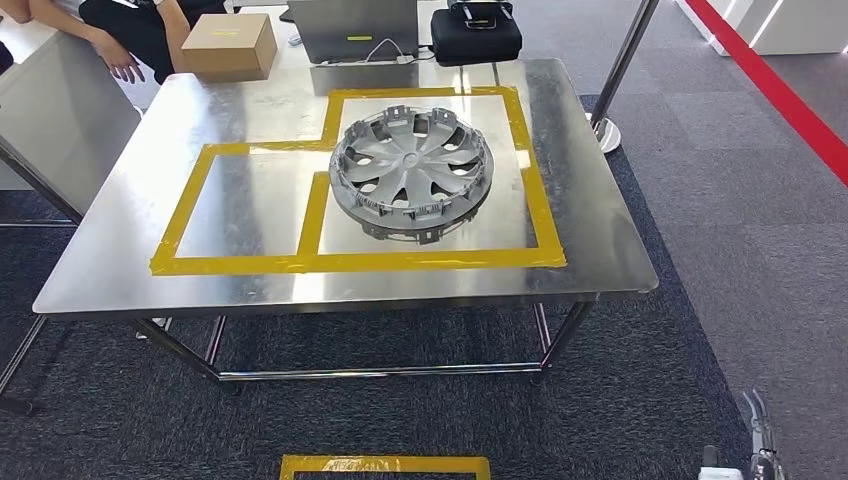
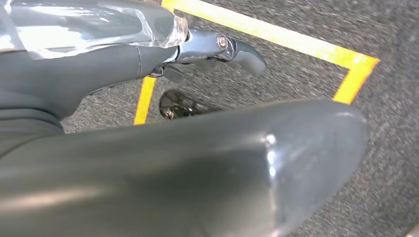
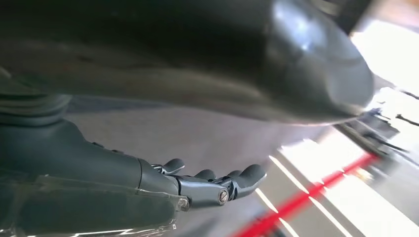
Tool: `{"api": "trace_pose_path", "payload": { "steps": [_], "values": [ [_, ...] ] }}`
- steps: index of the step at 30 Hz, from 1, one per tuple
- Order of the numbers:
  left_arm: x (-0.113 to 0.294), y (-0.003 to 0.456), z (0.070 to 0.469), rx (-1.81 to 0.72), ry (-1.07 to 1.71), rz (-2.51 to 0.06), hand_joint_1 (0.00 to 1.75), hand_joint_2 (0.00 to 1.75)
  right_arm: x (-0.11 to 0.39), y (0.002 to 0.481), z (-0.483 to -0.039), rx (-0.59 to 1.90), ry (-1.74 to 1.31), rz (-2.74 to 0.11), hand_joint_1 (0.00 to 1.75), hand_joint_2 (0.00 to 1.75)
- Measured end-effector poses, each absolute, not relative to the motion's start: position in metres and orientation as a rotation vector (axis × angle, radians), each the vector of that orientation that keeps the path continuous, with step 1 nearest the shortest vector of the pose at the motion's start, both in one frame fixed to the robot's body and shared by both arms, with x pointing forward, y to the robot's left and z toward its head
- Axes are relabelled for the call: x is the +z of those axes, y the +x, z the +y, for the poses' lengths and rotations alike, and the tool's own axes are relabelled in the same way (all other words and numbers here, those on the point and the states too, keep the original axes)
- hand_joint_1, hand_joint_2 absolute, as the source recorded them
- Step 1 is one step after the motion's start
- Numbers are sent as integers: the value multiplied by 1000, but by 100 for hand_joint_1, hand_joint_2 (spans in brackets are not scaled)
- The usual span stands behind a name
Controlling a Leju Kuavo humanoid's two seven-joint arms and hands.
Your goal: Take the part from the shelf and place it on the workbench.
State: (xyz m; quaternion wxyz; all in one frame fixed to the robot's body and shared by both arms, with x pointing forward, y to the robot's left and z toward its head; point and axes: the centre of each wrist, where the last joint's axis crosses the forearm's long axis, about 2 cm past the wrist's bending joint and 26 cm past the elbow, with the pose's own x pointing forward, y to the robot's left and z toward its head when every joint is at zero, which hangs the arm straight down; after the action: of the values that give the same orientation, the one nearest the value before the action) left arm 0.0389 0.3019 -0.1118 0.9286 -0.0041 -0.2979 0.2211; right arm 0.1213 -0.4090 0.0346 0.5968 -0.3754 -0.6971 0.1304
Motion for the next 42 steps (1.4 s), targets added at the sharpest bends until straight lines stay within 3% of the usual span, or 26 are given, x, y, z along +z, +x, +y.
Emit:
{"api": "trace_pose_path", "payload": {
  "steps": [8, 17, 24, 42],
  "values": [
    [-112, 42, 300, 437, -12, -624, 0, 0, -81, 71, -386, 315, -531, -990, 0, 0],
    [-112, 37, 299, 422, -14, -628, 0, 0, -109, 39, -329, 297, -175, -467, 0, 0],
    [-112, 35, 299, 391, -5, -603, 0, 0, -111, 41, -316, 333, -74, -314, 0, 0],
    [-111, 48, 308, 272, -29, -590, 0, 0, -110, 53, -297, 380, -12, -352, 0, 0]
  ]
}}
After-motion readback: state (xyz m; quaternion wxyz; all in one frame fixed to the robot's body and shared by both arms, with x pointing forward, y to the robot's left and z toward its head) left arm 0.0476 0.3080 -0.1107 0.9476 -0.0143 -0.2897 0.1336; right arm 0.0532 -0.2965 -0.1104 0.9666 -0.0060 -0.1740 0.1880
